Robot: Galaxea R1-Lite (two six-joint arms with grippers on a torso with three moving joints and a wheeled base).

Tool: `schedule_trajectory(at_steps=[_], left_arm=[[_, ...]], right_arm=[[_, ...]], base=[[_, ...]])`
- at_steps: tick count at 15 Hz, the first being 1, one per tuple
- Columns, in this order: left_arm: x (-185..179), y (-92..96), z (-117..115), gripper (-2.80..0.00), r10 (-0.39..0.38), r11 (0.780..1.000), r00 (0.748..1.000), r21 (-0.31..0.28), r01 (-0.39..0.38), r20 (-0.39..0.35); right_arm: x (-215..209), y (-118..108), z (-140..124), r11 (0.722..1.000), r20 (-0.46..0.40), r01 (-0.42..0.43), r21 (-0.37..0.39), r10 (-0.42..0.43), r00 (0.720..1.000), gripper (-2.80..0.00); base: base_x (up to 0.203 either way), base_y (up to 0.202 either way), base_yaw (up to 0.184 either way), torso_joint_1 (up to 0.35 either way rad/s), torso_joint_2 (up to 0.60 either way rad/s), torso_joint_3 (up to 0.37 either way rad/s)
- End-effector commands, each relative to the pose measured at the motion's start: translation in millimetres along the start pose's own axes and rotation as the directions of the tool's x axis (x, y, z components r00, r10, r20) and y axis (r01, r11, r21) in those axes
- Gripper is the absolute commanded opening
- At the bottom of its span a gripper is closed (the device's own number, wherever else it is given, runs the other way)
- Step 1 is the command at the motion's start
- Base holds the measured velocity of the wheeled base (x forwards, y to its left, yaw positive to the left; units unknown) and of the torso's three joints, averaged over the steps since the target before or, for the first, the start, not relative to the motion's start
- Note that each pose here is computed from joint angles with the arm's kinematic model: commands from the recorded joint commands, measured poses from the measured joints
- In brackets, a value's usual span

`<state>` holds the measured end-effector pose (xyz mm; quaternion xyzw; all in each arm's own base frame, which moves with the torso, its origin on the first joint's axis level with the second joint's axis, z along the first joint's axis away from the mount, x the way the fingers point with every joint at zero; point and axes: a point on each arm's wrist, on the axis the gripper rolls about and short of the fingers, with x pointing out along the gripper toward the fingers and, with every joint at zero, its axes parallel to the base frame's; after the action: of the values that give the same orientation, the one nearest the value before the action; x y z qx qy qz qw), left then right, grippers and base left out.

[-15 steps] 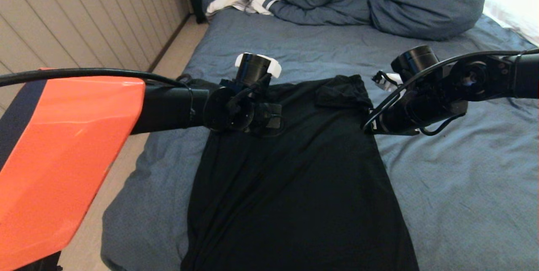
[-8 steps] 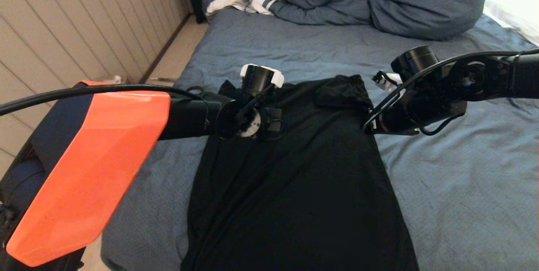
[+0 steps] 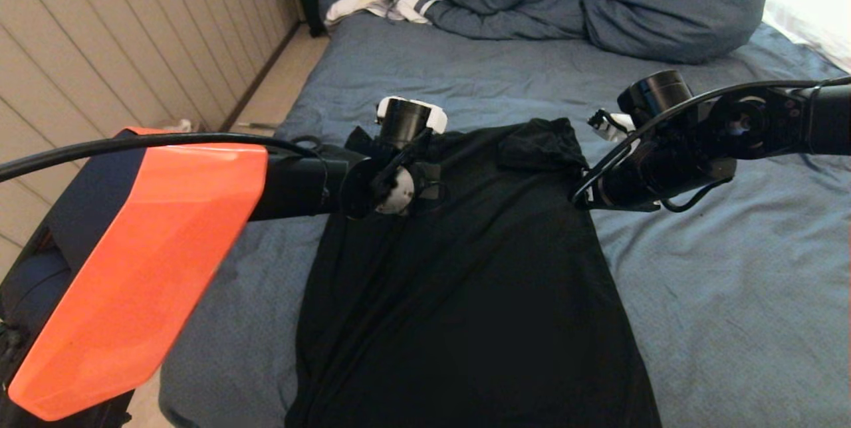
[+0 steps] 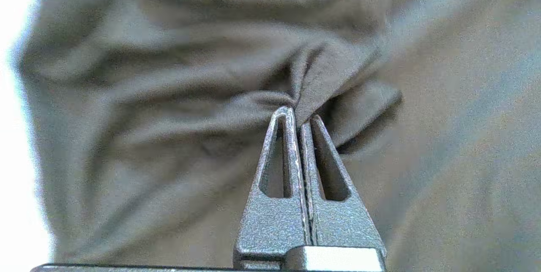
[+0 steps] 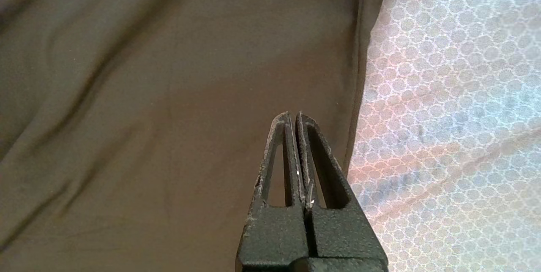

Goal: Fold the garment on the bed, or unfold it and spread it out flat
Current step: Unford the black T-shirt

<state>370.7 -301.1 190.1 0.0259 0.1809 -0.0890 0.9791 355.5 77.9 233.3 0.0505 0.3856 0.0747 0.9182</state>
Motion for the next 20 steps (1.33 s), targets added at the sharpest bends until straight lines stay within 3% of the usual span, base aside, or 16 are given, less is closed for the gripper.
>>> schedule_trajectory(at_steps=[1,3,6,10,15,17,20], left_arm=[[-6,1.9,9,-2.80,0.014,1.000,0.999,-0.009,-0.014,0.042],[-12,16.8,25,-2.80,0.038,0.999,0.996,-0.035,-0.035,0.079],[-18,70.3,55,-2.80,0.139,0.987,0.982,-0.103,-0.126,0.130],[-19,157.5,79,-2.80,0.309,0.942,0.939,-0.184,-0.280,0.154],[-25,242.0,86,-2.80,0.428,0.888,0.892,-0.253,-0.384,0.146],[-27,256.3,72,-2.80,0.438,0.881,0.894,-0.245,-0.406,0.093],[-28,257.6,40,-2.80,0.414,0.889,0.910,-0.215,-0.403,0.007]], right_arm=[[0,0,0,1.000,-0.004,0.001,0.002,-0.001,1.000,-2.80],[0,0,-1,1.000,-0.003,-0.001,0.001,0.001,1.000,-2.80],[-1,1,-1,1.000,-0.005,-0.002,0.000,0.002,1.000,-2.80],[-1,1,-2,1.000,-0.006,-0.002,-0.001,0.002,1.000,-2.80],[0,1,-3,1.000,-0.011,-0.003,-0.002,0.002,1.000,-2.80],[1,1,-3,1.000,-0.012,-0.001,-0.001,0.001,1.000,-2.80],[2,1,-3,1.000,-0.016,-0.002,-0.002,0.002,1.000,-2.80]], base=[[0.000,0.000,0.000,0.000,0.00,0.000],[0.000,0.000,0.000,0.000,0.00,0.000],[0.000,0.000,0.000,0.000,0.00,0.000],[0.000,0.000,0.000,0.000,0.00,0.000],[0.000,0.000,0.000,0.000,0.00,0.000],[0.000,0.000,0.000,0.000,0.00,0.000],[0.000,0.000,0.000,0.000,0.00,0.000]])
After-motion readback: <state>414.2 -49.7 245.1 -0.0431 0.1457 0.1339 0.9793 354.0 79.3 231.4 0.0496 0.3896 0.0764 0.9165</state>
